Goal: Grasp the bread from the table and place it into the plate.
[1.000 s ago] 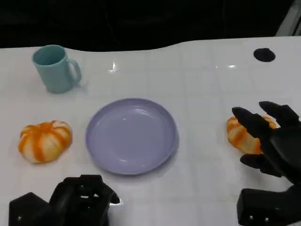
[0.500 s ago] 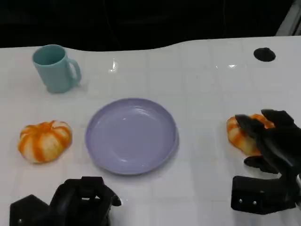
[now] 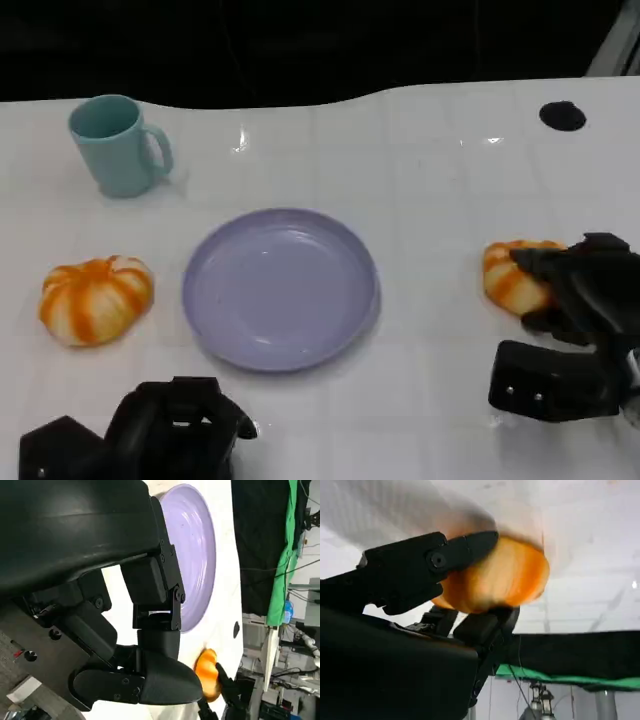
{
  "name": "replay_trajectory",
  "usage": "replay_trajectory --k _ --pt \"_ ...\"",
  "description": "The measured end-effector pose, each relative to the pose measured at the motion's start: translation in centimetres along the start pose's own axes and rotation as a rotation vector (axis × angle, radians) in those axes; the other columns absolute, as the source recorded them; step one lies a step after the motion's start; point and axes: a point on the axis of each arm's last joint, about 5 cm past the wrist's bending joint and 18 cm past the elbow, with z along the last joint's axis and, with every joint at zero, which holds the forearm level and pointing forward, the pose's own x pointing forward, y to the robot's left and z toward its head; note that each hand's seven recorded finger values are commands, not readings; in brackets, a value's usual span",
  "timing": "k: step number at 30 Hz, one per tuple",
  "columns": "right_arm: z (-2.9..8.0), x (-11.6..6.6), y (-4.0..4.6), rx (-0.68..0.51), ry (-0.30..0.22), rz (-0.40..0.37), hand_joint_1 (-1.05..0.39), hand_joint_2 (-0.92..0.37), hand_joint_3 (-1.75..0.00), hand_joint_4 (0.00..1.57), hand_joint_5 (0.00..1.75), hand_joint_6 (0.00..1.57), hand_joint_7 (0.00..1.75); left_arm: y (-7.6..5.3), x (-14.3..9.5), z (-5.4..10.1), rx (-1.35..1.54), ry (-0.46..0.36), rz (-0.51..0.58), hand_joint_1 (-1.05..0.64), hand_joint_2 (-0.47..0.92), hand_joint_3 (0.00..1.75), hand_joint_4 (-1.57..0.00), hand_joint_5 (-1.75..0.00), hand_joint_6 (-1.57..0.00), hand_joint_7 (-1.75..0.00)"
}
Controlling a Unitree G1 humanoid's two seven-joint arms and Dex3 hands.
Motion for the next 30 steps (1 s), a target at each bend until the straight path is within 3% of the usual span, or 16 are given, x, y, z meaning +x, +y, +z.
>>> replay_trajectory --k 1,3,5,8,10,12,21,30 --pt "0.0 -0.1 0.1 0.004 -0.01 -0.011 -0.18 -0.92 -0.05 0.86 1.73 0.89 1.09 0.0 0.0 0.0 0.0 -0.002 0.0 -1.05 0.56 0.65 -1.57 -1.23 -1.42 -0.77" --pt "0.0 -0.2 0.29 0.009 -0.025 -0.03 -0.17 -0.91 -0.08 0.85 1.74 0.72 1.53 0.0 0.0 0.1 0.0 -0.001 0.0 -1.05 0.56 0.65 -1.57 -1.23 -1.42 -0.77" --pt "0.0 -0.3 0.44 0.018 -0.034 -0.044 -0.16 -0.91 -0.1 0.85 1.75 0.67 1.69 0.0 0.0 0.1 -0.001 0.0 -0.001 -1.05 0.56 0.65 -1.57 -1.23 -1.42 -0.77" --pt "0.0 -0.5 0.68 0.027 -0.046 -0.066 -0.18 -0.9 -0.12 0.87 1.75 0.65 1.74 0.0 0.0 0.1 -0.001 0.001 0.0 -1.05 0.57 0.65 -1.57 -1.23 -1.42 -0.78" --pt "0.0 -0.6 0.8 0.025 -0.05 -0.083 -0.17 -0.62 -0.64 0.89 1.75 0.66 1.75 0.0 0.0 0.0 -0.001 0.001 -0.001 -1.05 0.57 0.65 -1.57 -1.23 -1.42 -0.78" --pt "0.0 -0.6 0.86 0.028 -0.057 -0.103 -0.17 -0.45 -0.96 0.91 1.75 0.67 1.75 -0.1 0.0 0.0 -0.001 0.001 -0.001 -1.05 0.57 0.64 -1.57 -1.24 -1.42 -0.78" --pt "1.0 -0.3 0.42 0.066 -0.115 -0.163 -0.17 -0.38 -1.12 0.94 1.75 0.68 1.75 -0.1 0.0 0.1 -0.001 -0.001 -0.005 -1.05 0.57 0.64 -1.57 -1.24 -1.42 -0.78" --pt "3.6 0.1 -0.64 0.175 -0.261 -0.261 -0.18 -0.35 -1.34 0.99 1.75 0.73 1.75 -0.2 0.0 0.1 -0.004 0.003 -0.005 -1.05 0.55 0.64 -1.57 -1.24 -1.42 -0.78"
